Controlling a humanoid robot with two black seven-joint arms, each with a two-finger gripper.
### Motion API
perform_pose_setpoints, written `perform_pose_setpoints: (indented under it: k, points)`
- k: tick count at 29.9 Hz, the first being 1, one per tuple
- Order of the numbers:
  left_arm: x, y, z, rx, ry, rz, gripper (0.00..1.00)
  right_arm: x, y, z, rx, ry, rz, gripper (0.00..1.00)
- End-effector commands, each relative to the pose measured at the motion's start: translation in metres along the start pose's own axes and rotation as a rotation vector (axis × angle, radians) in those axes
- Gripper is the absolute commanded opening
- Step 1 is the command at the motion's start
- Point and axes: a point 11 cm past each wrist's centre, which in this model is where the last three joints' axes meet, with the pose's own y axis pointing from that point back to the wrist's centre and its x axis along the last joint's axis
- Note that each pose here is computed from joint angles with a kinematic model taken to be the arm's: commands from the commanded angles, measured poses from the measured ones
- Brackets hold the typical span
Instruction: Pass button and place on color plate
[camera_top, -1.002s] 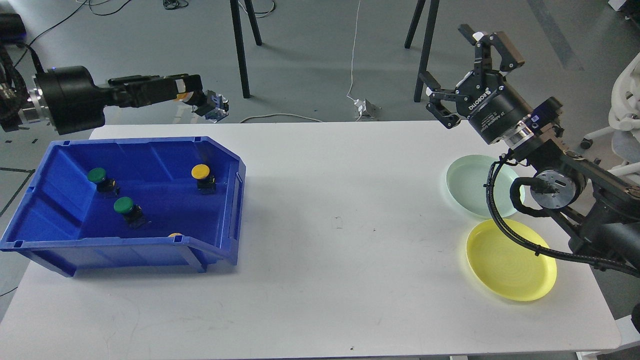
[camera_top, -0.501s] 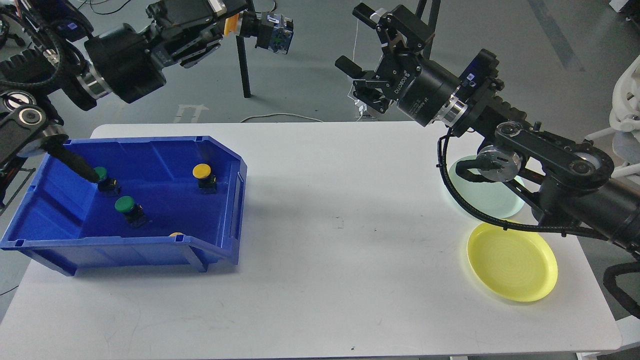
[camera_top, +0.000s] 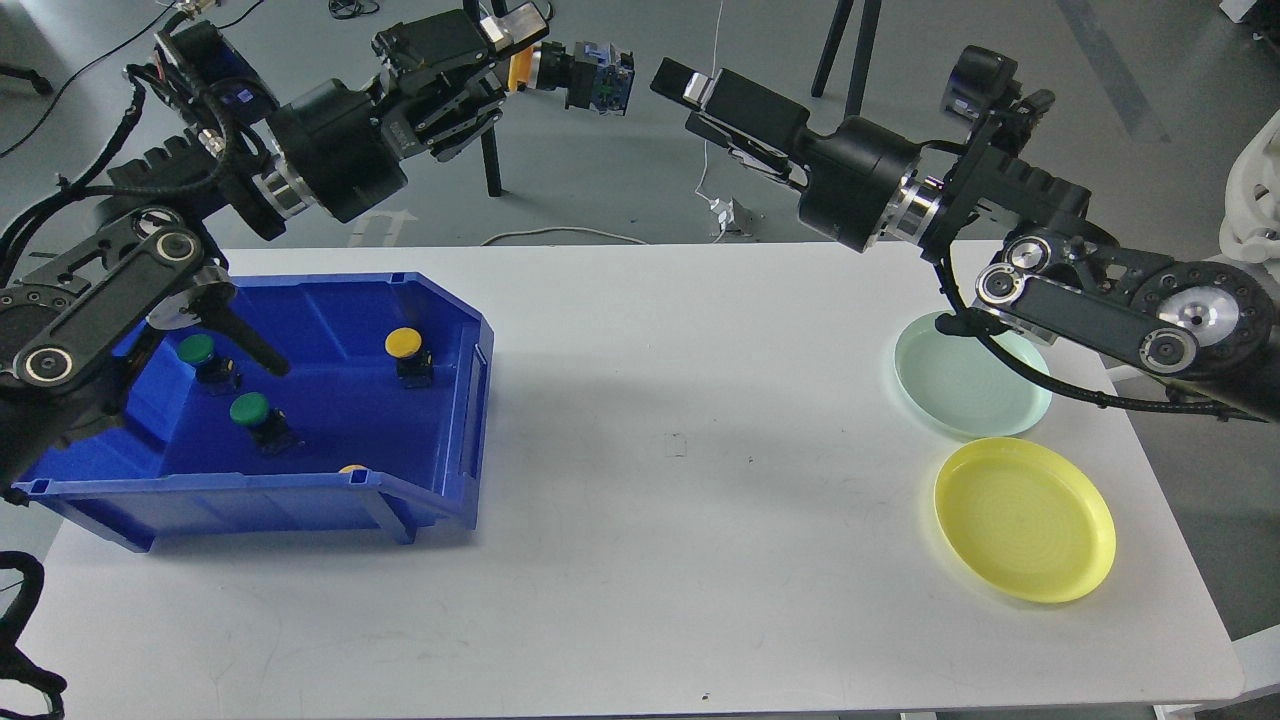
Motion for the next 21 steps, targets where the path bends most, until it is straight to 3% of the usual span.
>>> perform_pose_setpoints:
  k: [1, 6, 14, 21]
  points:
    - [-0.004, -0.012, -0.009, -0.004, 0.032, 0.012, 0.3, 0.02, 0.025, 0.001, -0.03, 0.031, 0.028, 0.94]
    - [-0.011, -0.035, -0.008, -0.032, 0.054, 0.003, 0.3, 0.035, 0.05, 0.016, -0.08, -0.027, 0.112, 0.95]
    - [-0.021, -0.076, -0.01, -0.062, 0.105, 0.006, 0.3, 0.028, 0.101, 0.063, -0.167, -0.467, 0.392, 0.96]
    - [-0.049, -0.088, -0.035, -0.007, 0.144, -0.037, 0.3, 0.009, 0.106, 0.077, -0.119, -0.815, 0.513, 0.97]
